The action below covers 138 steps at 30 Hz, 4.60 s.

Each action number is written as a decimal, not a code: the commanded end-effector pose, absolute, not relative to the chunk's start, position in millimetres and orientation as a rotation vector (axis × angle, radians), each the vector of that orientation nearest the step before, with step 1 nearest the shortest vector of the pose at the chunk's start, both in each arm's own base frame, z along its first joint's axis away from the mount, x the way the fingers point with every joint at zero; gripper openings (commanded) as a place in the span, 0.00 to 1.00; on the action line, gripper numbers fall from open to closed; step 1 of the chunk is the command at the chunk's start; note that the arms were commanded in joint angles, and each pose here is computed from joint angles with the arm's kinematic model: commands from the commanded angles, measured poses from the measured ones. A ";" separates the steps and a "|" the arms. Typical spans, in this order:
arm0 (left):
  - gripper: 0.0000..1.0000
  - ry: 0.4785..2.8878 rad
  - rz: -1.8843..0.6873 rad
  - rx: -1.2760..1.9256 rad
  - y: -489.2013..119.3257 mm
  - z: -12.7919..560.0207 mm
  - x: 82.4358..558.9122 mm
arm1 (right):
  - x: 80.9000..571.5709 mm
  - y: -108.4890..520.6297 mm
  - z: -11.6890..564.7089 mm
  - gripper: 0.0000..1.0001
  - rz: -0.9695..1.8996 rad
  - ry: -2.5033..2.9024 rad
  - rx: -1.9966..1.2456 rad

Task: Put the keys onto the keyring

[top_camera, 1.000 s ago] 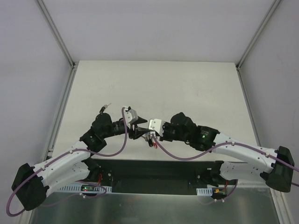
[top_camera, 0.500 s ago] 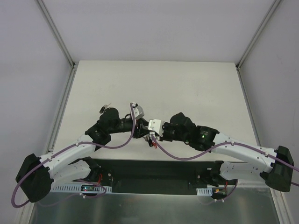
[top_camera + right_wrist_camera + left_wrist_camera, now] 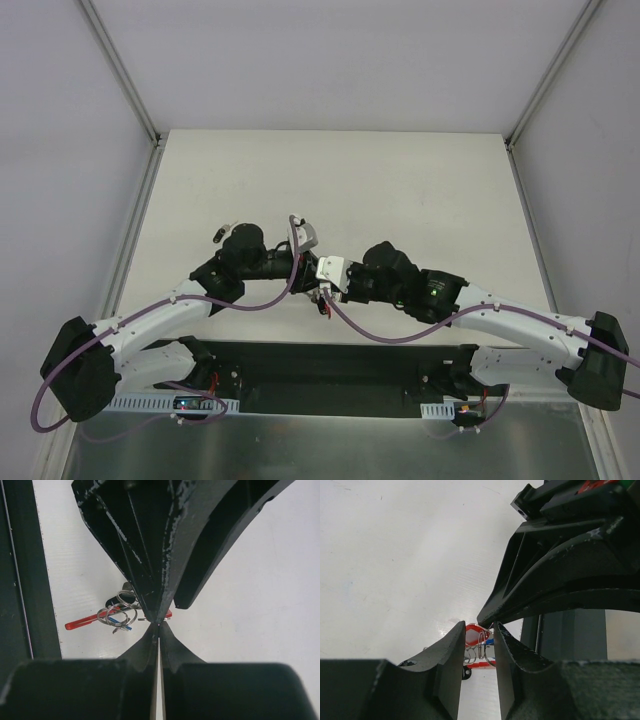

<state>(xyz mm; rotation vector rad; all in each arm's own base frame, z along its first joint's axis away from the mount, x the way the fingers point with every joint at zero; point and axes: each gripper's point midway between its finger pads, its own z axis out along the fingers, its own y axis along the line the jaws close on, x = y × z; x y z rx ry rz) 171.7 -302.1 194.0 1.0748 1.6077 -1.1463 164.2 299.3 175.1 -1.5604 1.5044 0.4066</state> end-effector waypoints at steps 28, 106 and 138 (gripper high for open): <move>0.00 1.460 -1.027 0.960 -284.6 231.9 177.5 | 173.3 310.4 184.6 0.01 0.410 1.468 -1.472; 0.40 1.589 -1.119 0.946 -296.4 229.0 187.4 | 192.4 302.3 207.6 0.01 0.152 1.493 -1.589; 0.00 1.491 -0.993 0.877 -273.9 253.8 189.7 | 180.1 295.8 178.6 0.01 0.225 1.535 -1.560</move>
